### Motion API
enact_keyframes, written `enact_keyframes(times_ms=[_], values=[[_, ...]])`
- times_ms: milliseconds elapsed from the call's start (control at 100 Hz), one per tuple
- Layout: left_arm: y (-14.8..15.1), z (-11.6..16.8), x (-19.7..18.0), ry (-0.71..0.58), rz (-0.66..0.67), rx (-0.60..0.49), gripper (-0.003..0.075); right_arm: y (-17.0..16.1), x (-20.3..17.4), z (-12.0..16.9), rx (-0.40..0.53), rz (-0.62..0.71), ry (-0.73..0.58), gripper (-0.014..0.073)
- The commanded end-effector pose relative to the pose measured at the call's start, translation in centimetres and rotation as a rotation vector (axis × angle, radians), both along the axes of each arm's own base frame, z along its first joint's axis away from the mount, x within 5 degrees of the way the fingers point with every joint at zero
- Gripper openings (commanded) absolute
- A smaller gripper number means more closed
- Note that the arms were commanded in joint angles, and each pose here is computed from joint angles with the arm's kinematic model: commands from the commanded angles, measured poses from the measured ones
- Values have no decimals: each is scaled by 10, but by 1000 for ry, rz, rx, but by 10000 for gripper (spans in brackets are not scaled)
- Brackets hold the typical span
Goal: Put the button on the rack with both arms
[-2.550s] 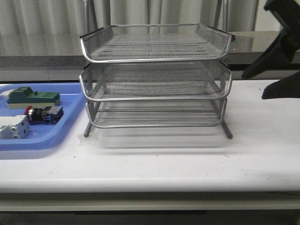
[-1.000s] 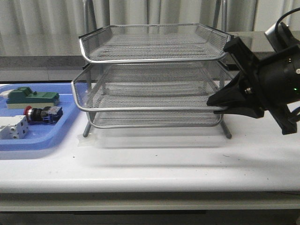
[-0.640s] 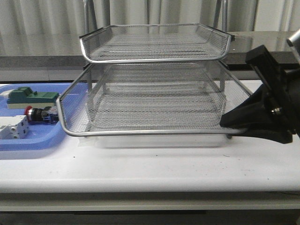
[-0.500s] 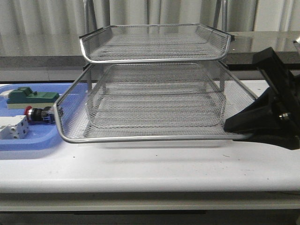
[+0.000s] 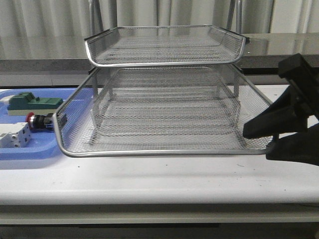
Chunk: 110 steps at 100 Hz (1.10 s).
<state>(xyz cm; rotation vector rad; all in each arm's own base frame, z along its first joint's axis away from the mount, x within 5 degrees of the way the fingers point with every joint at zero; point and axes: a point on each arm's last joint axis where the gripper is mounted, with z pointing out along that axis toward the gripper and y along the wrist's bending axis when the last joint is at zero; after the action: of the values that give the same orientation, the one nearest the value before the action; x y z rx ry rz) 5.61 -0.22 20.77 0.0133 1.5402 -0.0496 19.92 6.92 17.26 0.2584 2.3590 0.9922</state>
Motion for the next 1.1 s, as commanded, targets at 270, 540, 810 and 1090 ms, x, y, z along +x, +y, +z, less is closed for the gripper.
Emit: enact_keyframes(times_ms=[270,540,810,1090], values=[[0,-6,-1,-66,1,-22,-20,-3,-14,30,-61,47,-108,455],[0,-6,-1,-66,1,-22,-20,-11,-41,57,-187,62,-155,454],[0,-6,-1,-66,1,-22,-20,-29,-62,107,-444,79,-153,454],[0,-6,-1,-66,1,-22,-20,-55,-91,157,-682,-53,-191,452]])
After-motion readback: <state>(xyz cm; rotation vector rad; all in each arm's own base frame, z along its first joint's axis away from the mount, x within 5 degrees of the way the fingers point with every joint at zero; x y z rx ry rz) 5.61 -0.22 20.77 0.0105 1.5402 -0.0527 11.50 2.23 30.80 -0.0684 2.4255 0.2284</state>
